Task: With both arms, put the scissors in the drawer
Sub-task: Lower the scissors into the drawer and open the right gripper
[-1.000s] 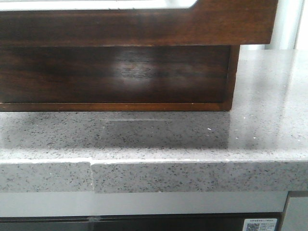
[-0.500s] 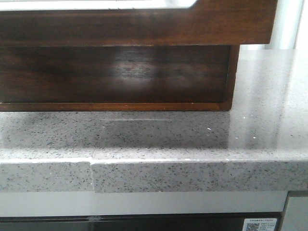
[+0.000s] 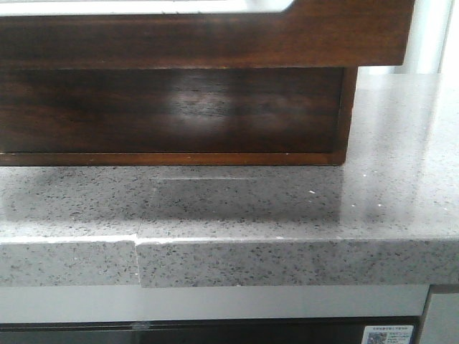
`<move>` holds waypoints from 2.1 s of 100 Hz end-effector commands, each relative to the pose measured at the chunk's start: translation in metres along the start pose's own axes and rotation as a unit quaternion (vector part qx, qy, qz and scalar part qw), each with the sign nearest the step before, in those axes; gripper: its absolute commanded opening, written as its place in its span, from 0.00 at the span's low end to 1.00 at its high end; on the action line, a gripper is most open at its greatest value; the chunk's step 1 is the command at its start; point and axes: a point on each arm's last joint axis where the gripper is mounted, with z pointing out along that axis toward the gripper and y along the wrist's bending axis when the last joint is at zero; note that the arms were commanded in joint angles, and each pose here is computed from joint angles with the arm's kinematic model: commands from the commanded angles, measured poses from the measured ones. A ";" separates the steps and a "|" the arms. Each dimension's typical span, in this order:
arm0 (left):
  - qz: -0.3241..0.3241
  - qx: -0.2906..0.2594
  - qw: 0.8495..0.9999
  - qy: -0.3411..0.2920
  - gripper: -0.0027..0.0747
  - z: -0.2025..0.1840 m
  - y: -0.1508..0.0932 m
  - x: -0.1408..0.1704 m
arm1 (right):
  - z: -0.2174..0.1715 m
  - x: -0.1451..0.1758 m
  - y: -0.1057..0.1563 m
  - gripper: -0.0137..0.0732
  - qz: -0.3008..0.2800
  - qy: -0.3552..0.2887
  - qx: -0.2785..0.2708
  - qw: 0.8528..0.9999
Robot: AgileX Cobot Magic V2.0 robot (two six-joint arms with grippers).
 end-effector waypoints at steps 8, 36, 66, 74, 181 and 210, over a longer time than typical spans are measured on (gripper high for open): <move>-0.007 -0.004 0.999 -0.044 0.53 -0.005 0.000 -0.014 | -0.010 0.010 -0.008 0.16 -0.006 0.030 0.043 0.999; -0.006 -0.005 0.999 -0.044 0.53 -0.005 0.000 -0.014 | -0.002 0.012 -0.007 0.16 -0.012 0.045 0.045 0.998; -0.006 -0.005 0.999 -0.044 0.53 -0.005 0.000 -0.014 | -0.002 0.013 -0.007 0.18 -0.013 0.046 0.048 0.998; -0.006 -0.005 0.999 -0.044 0.53 -0.005 0.000 -0.014 | -0.002 0.013 -0.007 0.24 -0.013 0.046 0.048 0.998; -0.006 -0.005 0.999 -0.044 0.53 -0.005 0.000 -0.014 | -0.151 0.110 -0.047 0.41 0.259 -0.101 0.153 0.948; -0.006 -0.005 0.999 -0.045 0.53 -0.005 0.000 -0.015 | -0.164 0.217 -0.021 0.41 0.436 -0.126 0.269 0.849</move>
